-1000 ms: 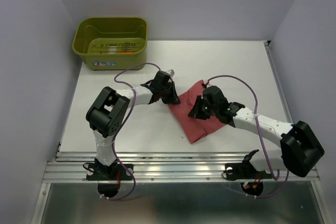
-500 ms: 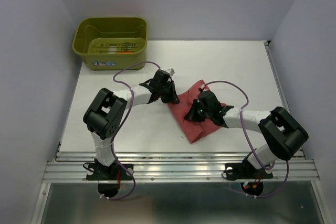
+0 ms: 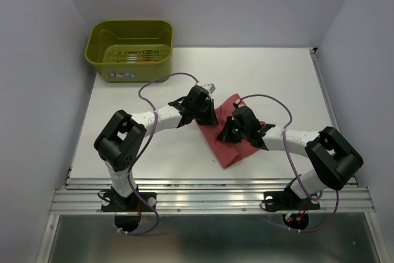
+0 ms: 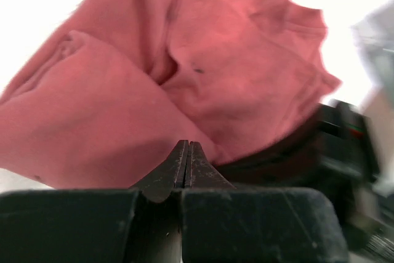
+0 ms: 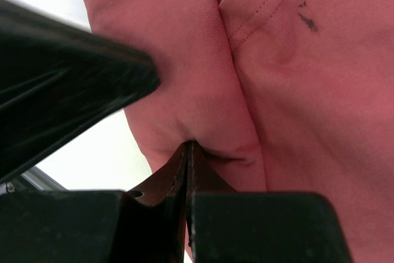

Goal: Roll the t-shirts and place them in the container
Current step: Roll the T-shirt to the center of the board.

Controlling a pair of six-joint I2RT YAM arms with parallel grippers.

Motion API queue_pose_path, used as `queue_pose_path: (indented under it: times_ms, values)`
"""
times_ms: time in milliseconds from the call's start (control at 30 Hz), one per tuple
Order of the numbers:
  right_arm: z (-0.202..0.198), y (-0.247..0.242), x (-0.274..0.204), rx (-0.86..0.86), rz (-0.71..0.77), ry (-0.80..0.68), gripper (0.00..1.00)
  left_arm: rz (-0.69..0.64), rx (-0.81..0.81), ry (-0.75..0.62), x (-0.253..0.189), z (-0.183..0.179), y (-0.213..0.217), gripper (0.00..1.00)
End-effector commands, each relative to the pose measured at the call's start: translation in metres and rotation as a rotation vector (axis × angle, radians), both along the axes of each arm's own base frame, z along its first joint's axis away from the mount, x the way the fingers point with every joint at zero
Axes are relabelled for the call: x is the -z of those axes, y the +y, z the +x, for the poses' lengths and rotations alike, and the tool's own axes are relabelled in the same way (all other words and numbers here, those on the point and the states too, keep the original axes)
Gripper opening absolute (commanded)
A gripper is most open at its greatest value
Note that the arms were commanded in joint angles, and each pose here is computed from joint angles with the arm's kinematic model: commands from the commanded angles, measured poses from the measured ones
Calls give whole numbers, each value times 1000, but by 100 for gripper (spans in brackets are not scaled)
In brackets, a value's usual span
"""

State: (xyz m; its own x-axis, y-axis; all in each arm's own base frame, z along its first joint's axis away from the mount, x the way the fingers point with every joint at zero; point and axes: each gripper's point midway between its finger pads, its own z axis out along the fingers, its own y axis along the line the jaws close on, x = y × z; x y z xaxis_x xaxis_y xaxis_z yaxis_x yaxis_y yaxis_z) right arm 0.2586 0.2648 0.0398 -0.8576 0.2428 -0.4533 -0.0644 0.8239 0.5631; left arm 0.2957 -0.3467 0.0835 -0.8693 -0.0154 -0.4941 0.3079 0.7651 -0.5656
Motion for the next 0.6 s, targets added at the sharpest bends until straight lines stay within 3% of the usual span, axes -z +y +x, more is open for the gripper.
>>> queue_pose_path:
  times_ms: [0, 267, 567]
  values:
    - [-1, -11, -16, -1, -58, -49, 2, 103, -42, 22, 33, 6, 15, 0]
    - [-14, -38, -47, 12, -103, -108, 4, 155, -42, 52, 59, 5, 18, 0]
    - [-62, -46, 2, -51, -93, 26, 3, 149, -41, 35, 52, 10, 16, 0]
